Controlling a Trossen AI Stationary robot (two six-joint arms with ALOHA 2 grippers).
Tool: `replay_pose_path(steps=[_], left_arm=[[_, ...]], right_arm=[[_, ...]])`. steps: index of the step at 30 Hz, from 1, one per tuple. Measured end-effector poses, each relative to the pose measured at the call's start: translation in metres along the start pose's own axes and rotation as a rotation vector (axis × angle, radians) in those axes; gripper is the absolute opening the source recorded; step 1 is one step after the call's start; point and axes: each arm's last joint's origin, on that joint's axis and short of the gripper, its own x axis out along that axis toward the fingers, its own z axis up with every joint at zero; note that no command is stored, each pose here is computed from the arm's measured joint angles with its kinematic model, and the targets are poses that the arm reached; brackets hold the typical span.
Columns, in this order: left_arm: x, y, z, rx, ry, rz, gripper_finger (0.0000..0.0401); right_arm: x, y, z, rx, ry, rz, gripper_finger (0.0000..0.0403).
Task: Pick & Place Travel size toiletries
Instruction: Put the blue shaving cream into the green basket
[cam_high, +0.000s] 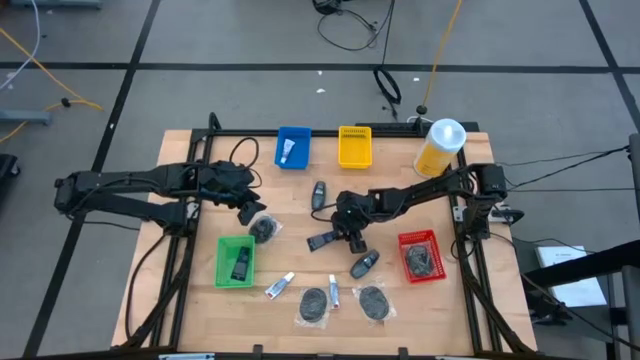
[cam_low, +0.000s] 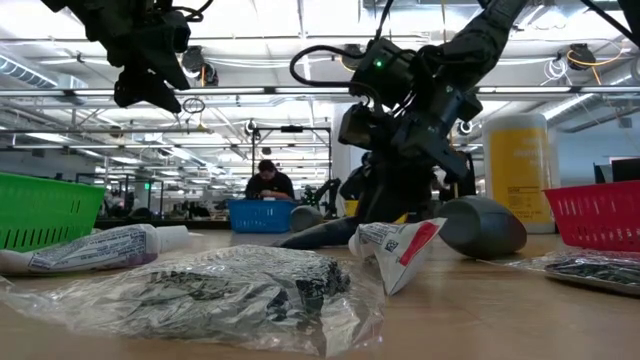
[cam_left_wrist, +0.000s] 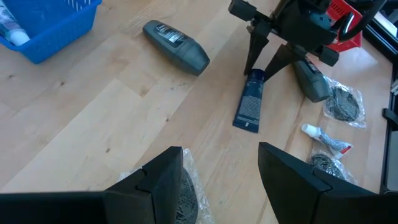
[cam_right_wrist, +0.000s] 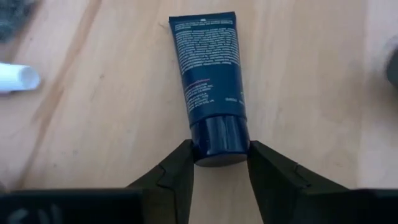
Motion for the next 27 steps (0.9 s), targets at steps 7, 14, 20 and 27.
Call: replay_pose_path(steps=[7, 14, 20, 27], left_arm=[[0.000, 0.000, 0.000, -0.007, 0.004, -0.006, 0.0207], [0.000, -0.001, 0.001, -0.025, -0.007, -0.011, 0.0207], [-0.001, -0.005, 0.011, -0.149, -0.125, -0.048, 0.0207], [-0.008, -0.017, 0.033, -0.244, -0.374, -0.162, 0.0207]], right_arm=[[-0.004, 0.006, 0.003, 0.063, 0.000, 0.013, 0.0122], [-0.038, 0.011, 0.024, 0.142, -0.123, -0.019, 0.0122], [-0.087, 0.016, 0.042, 0.187, -0.269, -0.170, 0.0121], [-0.141, 0.021, 0.054, 0.238, -0.435, -0.446, 0.0121]])
